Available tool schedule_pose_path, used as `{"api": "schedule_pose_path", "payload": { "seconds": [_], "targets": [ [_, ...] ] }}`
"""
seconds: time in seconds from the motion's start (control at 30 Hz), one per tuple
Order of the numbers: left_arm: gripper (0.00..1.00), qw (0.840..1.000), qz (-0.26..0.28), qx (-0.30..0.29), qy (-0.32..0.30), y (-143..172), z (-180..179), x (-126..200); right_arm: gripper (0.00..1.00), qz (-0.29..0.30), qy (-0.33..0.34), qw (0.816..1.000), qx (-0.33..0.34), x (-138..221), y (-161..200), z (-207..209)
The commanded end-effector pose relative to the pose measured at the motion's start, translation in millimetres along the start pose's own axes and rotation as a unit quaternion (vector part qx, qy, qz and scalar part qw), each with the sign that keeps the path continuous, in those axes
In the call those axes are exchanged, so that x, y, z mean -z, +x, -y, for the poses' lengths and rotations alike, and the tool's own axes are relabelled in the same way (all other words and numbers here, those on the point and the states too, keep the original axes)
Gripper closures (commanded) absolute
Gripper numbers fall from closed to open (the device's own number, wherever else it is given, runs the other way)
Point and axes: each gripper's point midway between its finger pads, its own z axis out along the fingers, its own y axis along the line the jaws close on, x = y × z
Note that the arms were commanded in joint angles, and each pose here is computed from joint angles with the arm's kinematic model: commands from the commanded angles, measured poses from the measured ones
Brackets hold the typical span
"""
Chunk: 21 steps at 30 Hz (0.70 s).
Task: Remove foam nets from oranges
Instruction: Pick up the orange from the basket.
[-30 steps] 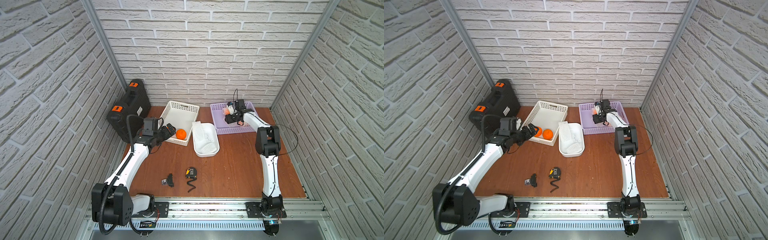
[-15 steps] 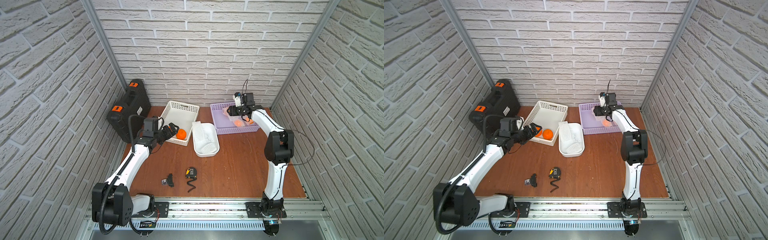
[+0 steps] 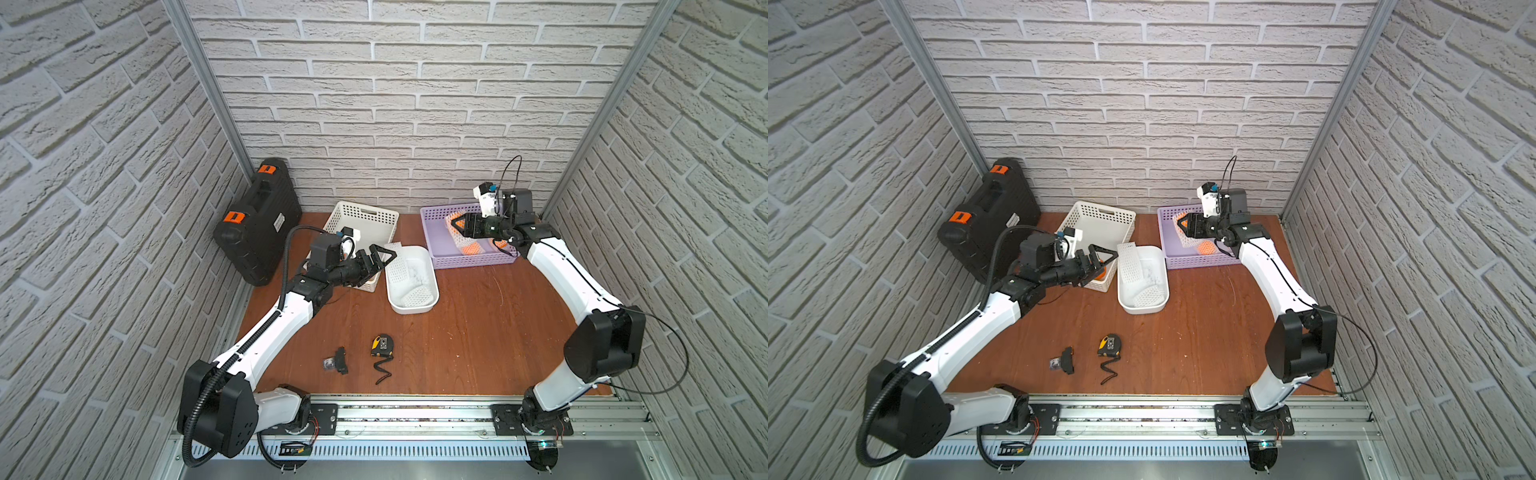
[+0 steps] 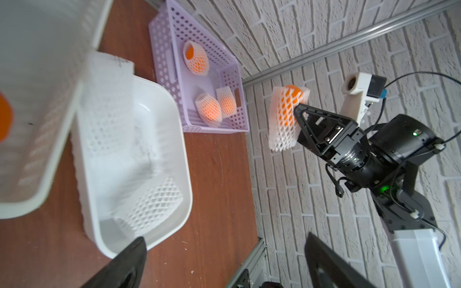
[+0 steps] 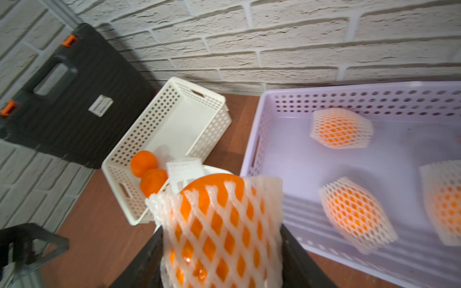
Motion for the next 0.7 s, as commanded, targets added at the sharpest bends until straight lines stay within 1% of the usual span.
{"api": "schedule_pose_path", "payload": {
  "seconds": [0.0,0.13,0.23,0.33,0.43,0.53,0.67],
  "targets": [
    [0.02,0.997,-0.007,0.0,0.071,0,49,-4,0.55,-0.011,-0.071,0.997,0.019,18,13,-55],
    [0.02,0.993,-0.025,0.021,0.109,5,70,-10,0.54,-0.028,-0.109,0.992,0.054,32,29,-100],
    [0.02,0.99,-0.032,0.035,0.136,4,82,-9,0.54,-0.031,-0.119,0.99,0.066,37,35,-121],
    [0.02,0.985,-0.029,0.038,0.166,2,96,-3,0.54,-0.043,-0.123,0.989,0.075,38,44,-133],
    [0.02,0.982,-0.024,0.037,0.181,1,104,5,0.54,-0.046,-0.123,0.988,0.075,36,47,-138],
    [0.02,0.982,-0.016,0.034,0.187,2,106,11,0.54,-0.048,-0.131,0.987,0.075,35,49,-143],
    [0.02,0.984,-0.023,0.05,0.171,7,92,3,0.54,-0.048,-0.146,0.985,0.079,37,49,-156]
  ]
}}
